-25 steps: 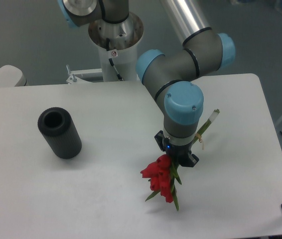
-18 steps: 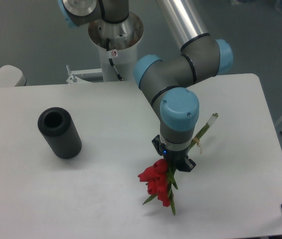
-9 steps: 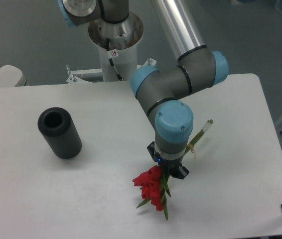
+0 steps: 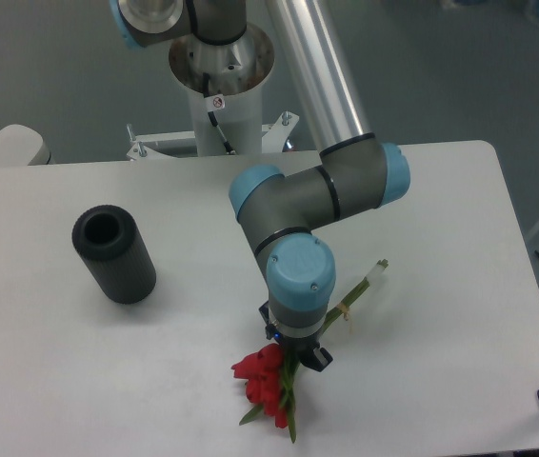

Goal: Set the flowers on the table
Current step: 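Lower the held red tulip bunch toward the table surface with the gripper, then open the gripper to release the tulips onto the table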

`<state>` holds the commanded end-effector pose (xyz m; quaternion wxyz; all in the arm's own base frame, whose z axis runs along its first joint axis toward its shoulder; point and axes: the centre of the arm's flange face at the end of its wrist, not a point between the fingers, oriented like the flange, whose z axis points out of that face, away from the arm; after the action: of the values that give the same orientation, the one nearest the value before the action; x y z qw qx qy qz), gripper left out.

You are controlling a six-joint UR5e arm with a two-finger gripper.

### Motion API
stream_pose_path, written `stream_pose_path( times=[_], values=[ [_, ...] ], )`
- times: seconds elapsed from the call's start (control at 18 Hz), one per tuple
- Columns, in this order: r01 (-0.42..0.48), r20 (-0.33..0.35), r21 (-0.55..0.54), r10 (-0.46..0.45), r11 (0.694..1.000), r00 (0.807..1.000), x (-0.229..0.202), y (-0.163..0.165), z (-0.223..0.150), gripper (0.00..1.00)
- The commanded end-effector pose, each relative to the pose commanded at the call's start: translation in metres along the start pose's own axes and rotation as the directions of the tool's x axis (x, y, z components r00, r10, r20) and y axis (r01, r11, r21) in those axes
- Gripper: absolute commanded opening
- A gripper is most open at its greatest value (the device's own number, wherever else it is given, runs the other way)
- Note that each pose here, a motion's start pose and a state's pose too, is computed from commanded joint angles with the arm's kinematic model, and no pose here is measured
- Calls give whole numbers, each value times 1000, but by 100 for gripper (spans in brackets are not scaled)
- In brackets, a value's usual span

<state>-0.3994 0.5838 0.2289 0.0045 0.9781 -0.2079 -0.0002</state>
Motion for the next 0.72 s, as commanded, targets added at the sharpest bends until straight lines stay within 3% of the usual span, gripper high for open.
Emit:
stream_pose_path(
  times=[0.11, 0.17, 0.22, 0.72],
  values=[
    [0, -8, 0, 0, 1000, 1000, 2, 2, 3, 56],
    [0, -8, 0, 0, 1000, 1000, 2, 2, 4, 86],
    [8, -6, -1, -8, 1000, 1000, 3, 2, 2, 100],
    [17, 26, 13, -17, 1000, 1000, 2, 20, -28, 100]
  ],
)
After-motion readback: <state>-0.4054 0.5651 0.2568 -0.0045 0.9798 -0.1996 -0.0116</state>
